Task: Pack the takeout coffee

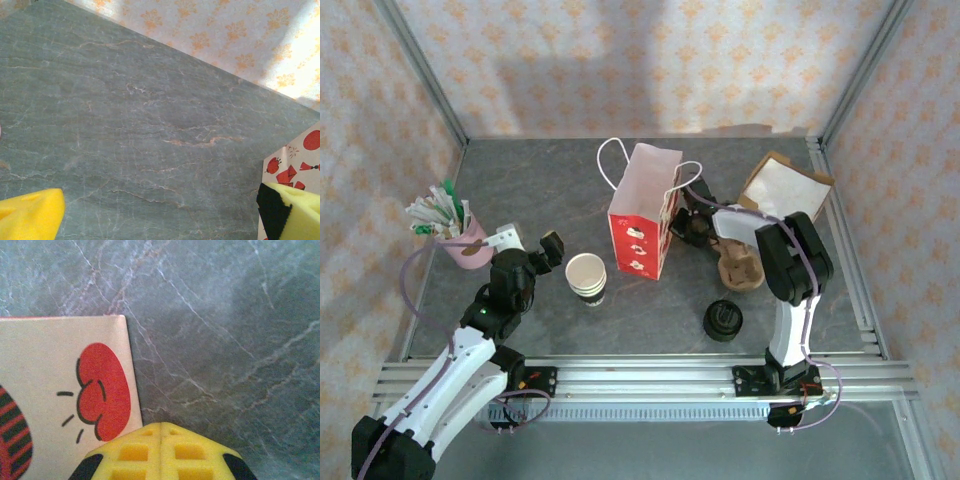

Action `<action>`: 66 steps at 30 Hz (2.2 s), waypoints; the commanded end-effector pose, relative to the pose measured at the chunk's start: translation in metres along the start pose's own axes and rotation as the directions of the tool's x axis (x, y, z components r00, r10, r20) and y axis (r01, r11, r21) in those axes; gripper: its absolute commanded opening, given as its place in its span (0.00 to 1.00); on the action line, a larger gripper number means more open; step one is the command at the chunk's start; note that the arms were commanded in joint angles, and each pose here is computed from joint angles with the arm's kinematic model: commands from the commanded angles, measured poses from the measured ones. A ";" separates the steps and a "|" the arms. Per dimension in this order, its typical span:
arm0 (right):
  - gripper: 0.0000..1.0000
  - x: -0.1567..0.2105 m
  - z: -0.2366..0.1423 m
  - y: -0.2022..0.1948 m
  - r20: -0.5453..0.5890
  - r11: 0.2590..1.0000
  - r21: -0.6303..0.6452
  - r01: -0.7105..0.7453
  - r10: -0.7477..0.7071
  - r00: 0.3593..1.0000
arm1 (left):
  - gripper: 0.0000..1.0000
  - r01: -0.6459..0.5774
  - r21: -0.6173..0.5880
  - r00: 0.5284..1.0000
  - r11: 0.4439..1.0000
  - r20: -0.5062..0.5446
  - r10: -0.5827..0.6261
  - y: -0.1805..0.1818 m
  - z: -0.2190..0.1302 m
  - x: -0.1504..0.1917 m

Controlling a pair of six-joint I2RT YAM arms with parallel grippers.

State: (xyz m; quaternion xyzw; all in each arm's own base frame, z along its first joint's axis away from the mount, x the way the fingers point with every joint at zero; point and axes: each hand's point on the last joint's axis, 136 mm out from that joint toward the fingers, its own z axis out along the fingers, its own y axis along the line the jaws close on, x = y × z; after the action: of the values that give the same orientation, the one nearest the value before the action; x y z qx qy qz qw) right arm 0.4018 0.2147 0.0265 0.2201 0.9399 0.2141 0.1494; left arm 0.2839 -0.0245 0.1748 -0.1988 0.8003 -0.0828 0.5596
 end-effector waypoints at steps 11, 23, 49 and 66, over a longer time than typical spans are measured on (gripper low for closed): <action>0.00 -0.028 0.020 0.018 0.017 1.000 0.000 0.015 -0.015 1.000 | 1.00 0.024 0.037 0.999 0.999 0.032 -0.026 -0.012 0.000 -0.016; 0.02 -0.055 0.040 0.060 -0.003 0.996 -0.083 0.044 -0.045 0.999 | 1.00 0.021 0.056 1.000 0.998 0.000 -0.021 -0.017 0.006 -0.009; 0.99 0.025 -0.180 0.015 0.144 0.928 0.037 0.371 -0.373 0.917 | 1.00 0.089 0.003 0.992 0.996 0.088 -0.089 0.004 -0.016 -0.024; 1.00 0.106 -0.268 0.033 0.242 0.847 -0.151 0.510 -0.468 0.850 | 1.00 0.293 -0.027 0.944 0.956 -0.150 -0.293 0.011 0.027 0.002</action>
State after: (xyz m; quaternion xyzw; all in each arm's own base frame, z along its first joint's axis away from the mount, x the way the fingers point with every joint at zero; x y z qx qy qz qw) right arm 0.2318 0.1921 0.2431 -0.0027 0.9185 0.2495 0.3068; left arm 0.2997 -0.0061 0.1562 -0.2932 0.8024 -0.1297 0.5033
